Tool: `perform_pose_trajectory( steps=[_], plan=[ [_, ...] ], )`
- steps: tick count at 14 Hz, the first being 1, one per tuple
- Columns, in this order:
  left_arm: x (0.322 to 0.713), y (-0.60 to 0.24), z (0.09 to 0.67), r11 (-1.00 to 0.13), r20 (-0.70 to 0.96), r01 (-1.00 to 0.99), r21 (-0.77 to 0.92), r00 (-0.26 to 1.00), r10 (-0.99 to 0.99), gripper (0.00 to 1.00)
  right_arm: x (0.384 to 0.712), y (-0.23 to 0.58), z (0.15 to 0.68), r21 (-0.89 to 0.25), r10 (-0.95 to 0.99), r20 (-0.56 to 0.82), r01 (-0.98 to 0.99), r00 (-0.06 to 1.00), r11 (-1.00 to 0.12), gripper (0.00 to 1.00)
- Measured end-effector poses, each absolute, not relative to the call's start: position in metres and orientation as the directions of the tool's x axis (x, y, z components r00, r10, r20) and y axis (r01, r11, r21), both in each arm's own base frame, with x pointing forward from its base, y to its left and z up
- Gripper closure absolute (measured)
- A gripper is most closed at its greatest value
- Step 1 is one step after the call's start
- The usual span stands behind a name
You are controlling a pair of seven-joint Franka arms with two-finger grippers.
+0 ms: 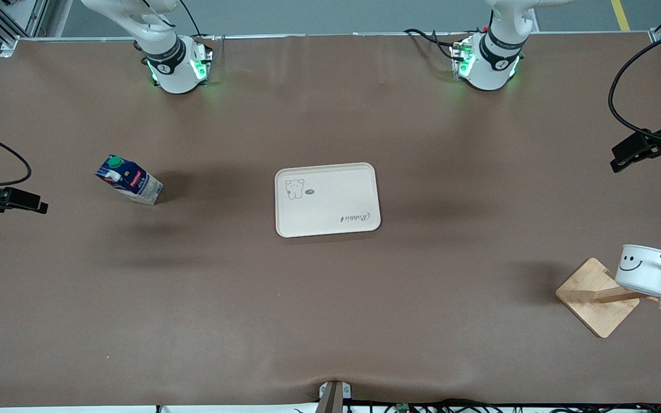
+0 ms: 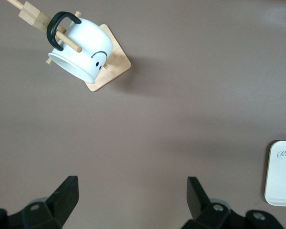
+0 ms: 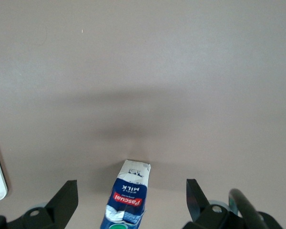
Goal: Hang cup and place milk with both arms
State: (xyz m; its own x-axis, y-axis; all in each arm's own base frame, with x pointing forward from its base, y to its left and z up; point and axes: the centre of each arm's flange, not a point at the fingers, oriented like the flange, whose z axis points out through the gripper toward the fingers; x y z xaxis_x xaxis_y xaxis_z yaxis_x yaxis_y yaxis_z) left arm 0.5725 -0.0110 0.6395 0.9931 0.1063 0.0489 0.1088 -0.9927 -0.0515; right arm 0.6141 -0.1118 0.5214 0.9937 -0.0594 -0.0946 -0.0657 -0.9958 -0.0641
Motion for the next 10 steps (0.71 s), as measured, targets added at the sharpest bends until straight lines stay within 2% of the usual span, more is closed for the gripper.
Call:
perform_pose_trajectory(
  steps=[3,6,10],
  plan=[
    [0.574,-0.011,0.637,-0.993,0.044,0.108,-0.052,0.993,0.106,0.0,0.597,-0.13,0.524,-0.076,-0.09,-0.169,-0.104,0.982,-0.992,0.0],
    [0.574,-0.01,0.638,-0.993,0.046,0.11,-0.052,0.993,0.107,0.0,0.592,-0.133,0.533,-0.081,-0.092,-0.177,-0.108,0.98,-0.991,0.0],
    [0.574,-0.008,0.638,-0.992,0.047,0.112,-0.051,0.993,0.11,0.0,0.602,-0.118,0.586,-0.064,-0.065,-0.066,-0.069,0.996,-0.996,0.0]
  ],
)
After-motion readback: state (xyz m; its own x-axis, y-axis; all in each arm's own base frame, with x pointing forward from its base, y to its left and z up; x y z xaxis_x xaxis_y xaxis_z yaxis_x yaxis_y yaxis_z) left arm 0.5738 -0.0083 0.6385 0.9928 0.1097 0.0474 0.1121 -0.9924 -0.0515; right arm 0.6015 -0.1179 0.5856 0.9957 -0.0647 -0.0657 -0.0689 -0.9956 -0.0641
